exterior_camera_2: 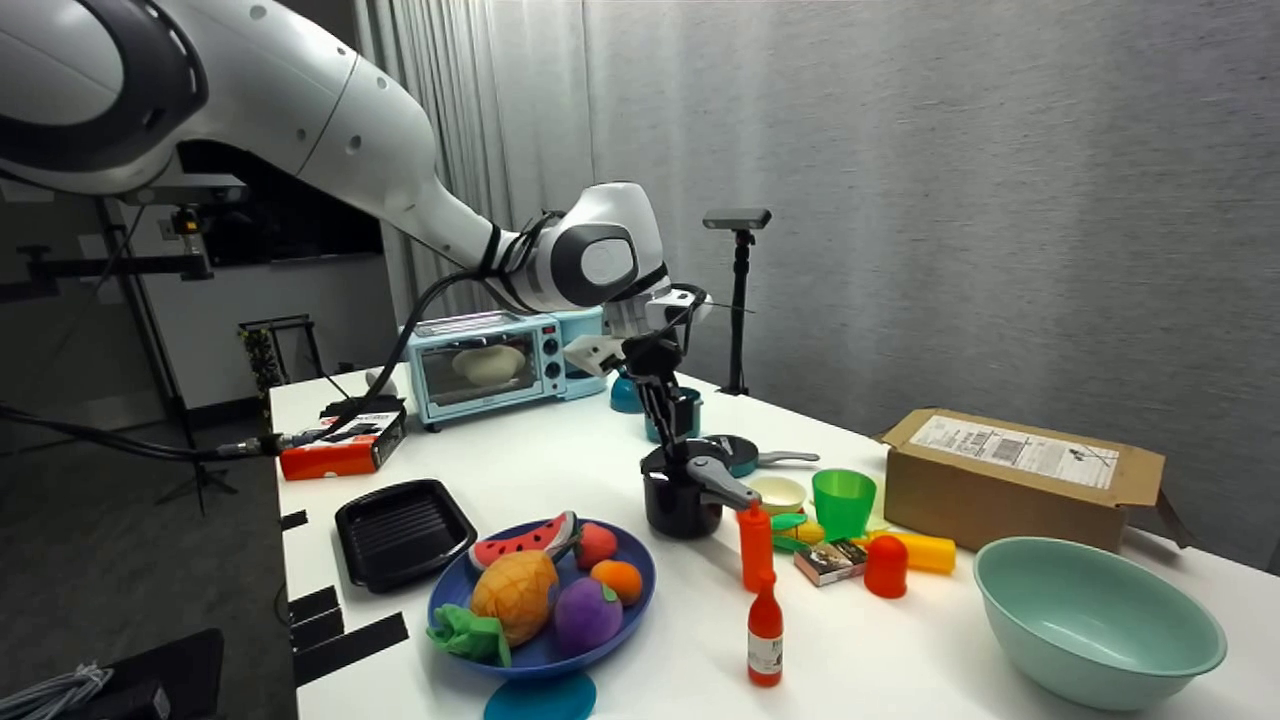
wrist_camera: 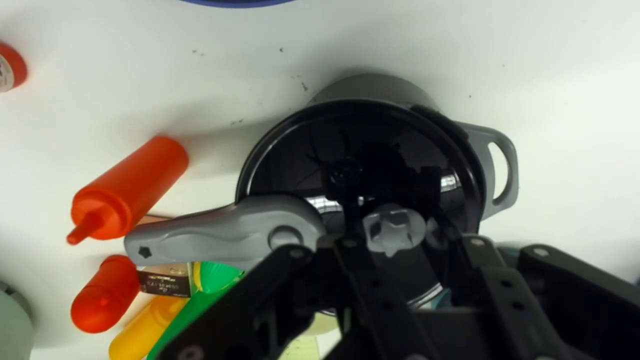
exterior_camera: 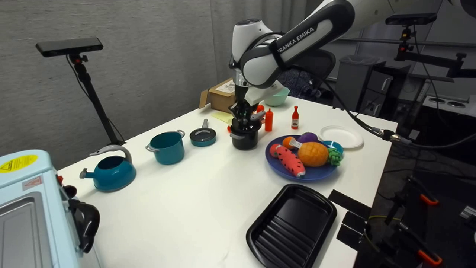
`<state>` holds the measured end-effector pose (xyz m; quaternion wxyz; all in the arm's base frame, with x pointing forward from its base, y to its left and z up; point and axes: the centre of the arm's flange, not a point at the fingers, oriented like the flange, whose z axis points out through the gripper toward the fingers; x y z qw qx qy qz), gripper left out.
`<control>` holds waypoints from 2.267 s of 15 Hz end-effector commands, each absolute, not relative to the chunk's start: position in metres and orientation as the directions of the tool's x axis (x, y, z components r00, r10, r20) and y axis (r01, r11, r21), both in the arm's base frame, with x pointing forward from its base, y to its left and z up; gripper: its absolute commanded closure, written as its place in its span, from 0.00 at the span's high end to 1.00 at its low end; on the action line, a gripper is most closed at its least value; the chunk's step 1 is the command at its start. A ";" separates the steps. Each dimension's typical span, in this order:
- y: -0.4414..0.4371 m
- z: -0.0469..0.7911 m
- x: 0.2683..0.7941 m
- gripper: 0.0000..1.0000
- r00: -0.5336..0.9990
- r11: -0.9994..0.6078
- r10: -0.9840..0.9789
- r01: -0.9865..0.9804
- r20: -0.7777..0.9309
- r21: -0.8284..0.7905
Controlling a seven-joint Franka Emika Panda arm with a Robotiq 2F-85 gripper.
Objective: Put the black lid on the black pot
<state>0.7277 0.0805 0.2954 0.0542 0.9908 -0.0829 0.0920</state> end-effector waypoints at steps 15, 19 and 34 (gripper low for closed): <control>0.108 0.289 0.749 0.09 0.969 -0.994 -0.109 -0.111 0.220 -0.003; 0.130 0.280 0.755 0.09 0.972 -0.997 -0.073 -0.077 0.225 0.010; 0.165 0.391 0.768 1.00 0.941 -1.000 -0.025 -0.028 0.338 0.002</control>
